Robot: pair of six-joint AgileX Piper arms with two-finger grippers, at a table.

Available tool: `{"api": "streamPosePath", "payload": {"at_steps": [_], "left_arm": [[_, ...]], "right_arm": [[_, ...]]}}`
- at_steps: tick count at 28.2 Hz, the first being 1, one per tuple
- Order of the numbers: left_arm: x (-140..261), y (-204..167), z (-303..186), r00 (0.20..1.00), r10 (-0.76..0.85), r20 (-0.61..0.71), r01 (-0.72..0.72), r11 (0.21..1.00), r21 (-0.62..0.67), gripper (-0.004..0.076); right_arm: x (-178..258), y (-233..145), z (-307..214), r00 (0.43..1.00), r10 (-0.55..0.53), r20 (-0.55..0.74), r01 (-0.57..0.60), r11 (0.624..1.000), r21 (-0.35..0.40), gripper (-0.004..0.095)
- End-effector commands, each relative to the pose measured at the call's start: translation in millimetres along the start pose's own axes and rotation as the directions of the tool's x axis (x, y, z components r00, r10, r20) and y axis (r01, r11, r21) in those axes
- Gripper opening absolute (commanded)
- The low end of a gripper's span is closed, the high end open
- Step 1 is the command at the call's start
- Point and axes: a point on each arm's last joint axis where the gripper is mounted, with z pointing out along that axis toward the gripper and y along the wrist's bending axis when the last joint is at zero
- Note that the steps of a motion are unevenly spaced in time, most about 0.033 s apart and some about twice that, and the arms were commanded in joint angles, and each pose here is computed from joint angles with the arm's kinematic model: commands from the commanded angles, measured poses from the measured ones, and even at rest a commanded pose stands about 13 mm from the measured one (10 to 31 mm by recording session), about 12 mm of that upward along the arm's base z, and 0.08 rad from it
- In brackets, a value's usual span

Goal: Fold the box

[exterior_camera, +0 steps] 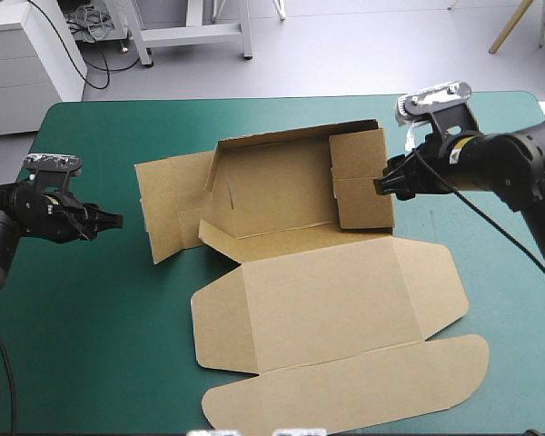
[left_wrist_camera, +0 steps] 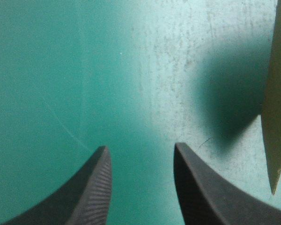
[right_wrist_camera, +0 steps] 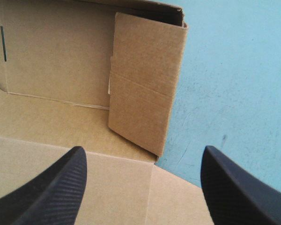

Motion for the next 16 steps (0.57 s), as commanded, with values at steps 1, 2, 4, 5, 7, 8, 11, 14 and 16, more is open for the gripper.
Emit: {"api": "streamPosePath", "payload": {"at_steps": [1,2,4,5,7,8,11,14,16], "left_arm": [[-8,-1,-18,0.995,-0.004,0.104,0.004,1.000,-0.004,0.0300],[-8,-1,-18,0.995,-0.004,0.104,0.004,1.000,-0.004,0.0300],[-8,-1,-18,0.995,-0.004,0.104,0.004,1.000,-0.004,0.0300],[-8,-1,-18,0.994,-0.004,0.106,0.004,1.000,-0.004,0.0300],[-8,-1,-18,0.994,-0.004,0.106,0.004,1.000,-0.004,0.0299],[-8,-1,-18,0.994,-0.004,0.106,0.004,1.000,-0.004,0.0299],[-8,-1,-18,0.994,-0.004,0.106,0.004,1.000,-0.004,0.0299],[-8,-1,-18,0.994,0.000,0.106,0.000,1.000,-0.004,0.0296],[-8,-1,-18,0.994,0.005,0.106,-0.005,1.000,-0.005,0.0290]], "right_arm": [[6,9,-7,0.993,0.015,0.113,-0.013,1.000,-0.018,0.0634],[15,15,7,0.993,0.026,0.118,-0.022,0.999,-0.037,0.0634],[20,16,23,0.991,0.023,0.132,-0.019,0.999,-0.031,0.0634],[22,16,32,0.989,0.017,0.145,-0.014,1.000,-0.023,0.0635],[22,16,46,0.985,0.002,0.173,0.000,1.000,-0.011,0.0642],[20,15,52,0.983,-0.005,0.186,0.005,1.000,0.000,0.0649],[15,9,67,0.977,0.016,0.212,-0.019,1.000,0.014,0.0654],[15,-2,88,0.983,0.033,0.179,-0.040,0.999,0.036,0.0653],[17,-11,105,0.989,0.050,0.139,-0.058,0.997,0.054,0.0654]]}}
